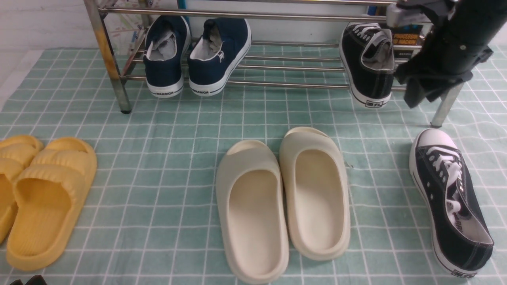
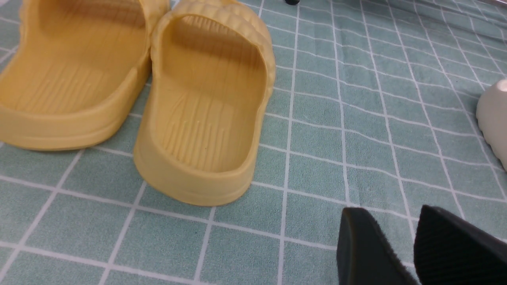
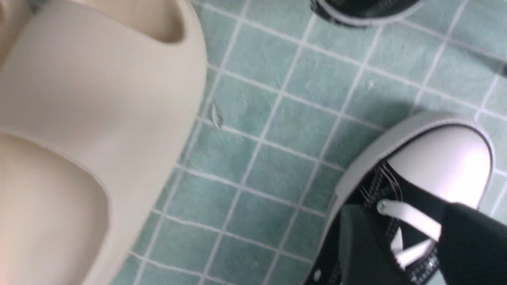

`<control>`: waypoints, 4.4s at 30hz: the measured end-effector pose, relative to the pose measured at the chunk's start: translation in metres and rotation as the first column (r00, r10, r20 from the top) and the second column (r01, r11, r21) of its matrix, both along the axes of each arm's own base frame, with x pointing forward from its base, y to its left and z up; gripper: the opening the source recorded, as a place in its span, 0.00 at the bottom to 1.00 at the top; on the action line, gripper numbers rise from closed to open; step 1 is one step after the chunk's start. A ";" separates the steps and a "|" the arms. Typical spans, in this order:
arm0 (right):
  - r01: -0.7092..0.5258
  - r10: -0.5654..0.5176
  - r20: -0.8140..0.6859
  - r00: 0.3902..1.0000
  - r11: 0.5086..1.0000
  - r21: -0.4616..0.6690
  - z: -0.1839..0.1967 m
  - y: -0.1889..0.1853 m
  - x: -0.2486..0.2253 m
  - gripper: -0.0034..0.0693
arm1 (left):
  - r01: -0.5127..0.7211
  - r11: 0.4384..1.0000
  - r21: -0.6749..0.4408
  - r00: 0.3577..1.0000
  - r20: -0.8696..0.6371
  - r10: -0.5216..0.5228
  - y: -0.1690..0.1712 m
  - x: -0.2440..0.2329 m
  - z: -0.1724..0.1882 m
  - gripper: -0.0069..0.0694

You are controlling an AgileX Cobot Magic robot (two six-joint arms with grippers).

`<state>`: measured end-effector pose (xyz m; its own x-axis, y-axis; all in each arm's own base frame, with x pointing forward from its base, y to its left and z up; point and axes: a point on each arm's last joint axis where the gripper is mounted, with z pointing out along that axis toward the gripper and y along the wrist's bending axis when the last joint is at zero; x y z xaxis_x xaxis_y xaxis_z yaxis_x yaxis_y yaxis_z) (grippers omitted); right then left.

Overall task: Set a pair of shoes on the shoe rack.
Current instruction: Use the right arm to grab the shoe closest to it, then use the right arm to put a shoe into the shoe rack

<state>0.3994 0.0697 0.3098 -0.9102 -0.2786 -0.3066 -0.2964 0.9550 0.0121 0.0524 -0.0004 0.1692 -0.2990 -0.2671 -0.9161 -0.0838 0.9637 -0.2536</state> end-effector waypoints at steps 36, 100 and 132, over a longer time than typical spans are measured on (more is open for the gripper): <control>0.301 -0.311 0.238 0.920 0.950 0.079 -0.046 -0.085 0.073 0.04 | 0.000 1.000 0.000 1.000 0.000 0.000 0.000 0.000 0.000 0.40; 0.083 -0.091 -0.137 0.986 0.994 -0.067 -0.065 0.006 -0.132 0.08 | 0.000 1.000 0.000 1.000 0.000 0.000 0.000 0.000 0.000 0.40; 0.043 -0.043 0.015 0.999 0.999 -0.019 -0.021 -0.001 0.029 0.08 | 0.000 1.000 0.000 1.000 0.000 0.000 0.000 0.000 0.000 0.40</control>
